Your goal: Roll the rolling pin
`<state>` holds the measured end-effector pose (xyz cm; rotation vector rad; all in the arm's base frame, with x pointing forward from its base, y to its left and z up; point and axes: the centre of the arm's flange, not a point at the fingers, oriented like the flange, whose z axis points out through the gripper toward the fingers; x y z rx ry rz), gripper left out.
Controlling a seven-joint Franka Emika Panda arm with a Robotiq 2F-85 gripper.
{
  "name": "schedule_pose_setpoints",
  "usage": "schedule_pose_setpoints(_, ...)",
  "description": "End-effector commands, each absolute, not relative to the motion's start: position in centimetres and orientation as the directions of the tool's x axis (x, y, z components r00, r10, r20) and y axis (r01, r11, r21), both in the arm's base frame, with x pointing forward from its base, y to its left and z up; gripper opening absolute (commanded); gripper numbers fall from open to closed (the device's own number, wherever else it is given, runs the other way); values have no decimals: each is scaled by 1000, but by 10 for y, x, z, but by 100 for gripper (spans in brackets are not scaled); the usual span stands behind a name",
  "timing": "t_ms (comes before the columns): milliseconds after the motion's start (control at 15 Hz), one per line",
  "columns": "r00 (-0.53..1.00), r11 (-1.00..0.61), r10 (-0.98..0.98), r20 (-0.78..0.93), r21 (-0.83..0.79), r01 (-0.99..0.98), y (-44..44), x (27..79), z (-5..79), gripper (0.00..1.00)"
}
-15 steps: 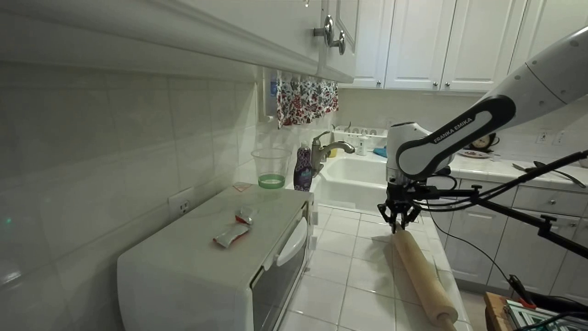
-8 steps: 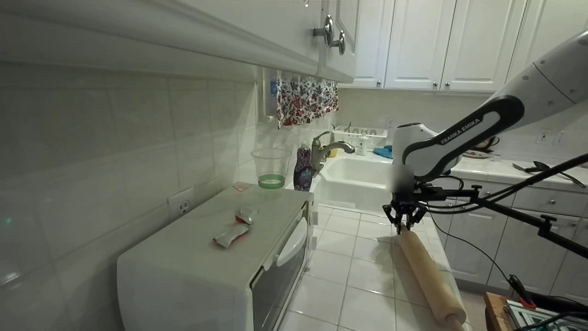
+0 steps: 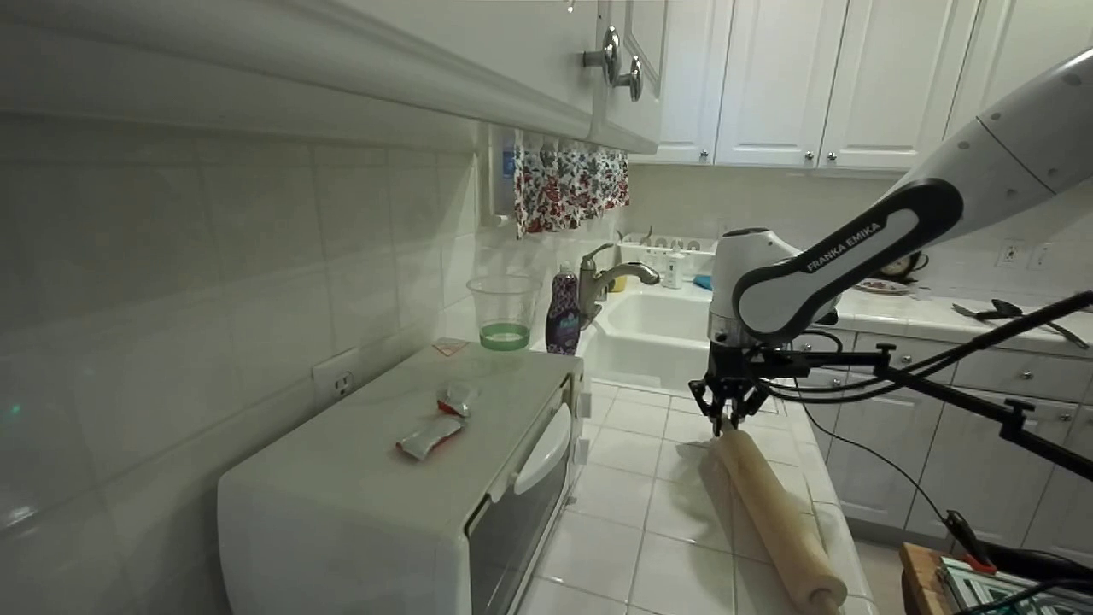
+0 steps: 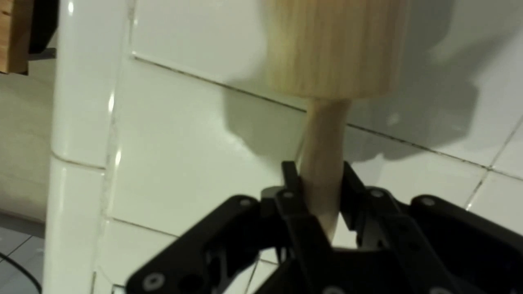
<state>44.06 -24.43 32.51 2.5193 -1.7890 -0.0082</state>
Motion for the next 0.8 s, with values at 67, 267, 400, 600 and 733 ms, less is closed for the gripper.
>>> schedule_pose_setpoints(67,320,-320,-947,31,5,-947,-247,482,326,7)
schedule_pose_setpoints(267,312,-313,-950,29,-9,-950,-246,505,330,7)
schedule_pose_setpoints(400,308,-308,-951,32,-22,-951,-244,520,332,7)
schedule_pose_setpoints(600,296,-298,-954,45,-38,-954,-239,541,335,7)
schedule_pose_setpoints(733,290,-292,-956,53,-49,-955,-236,555,338,7)
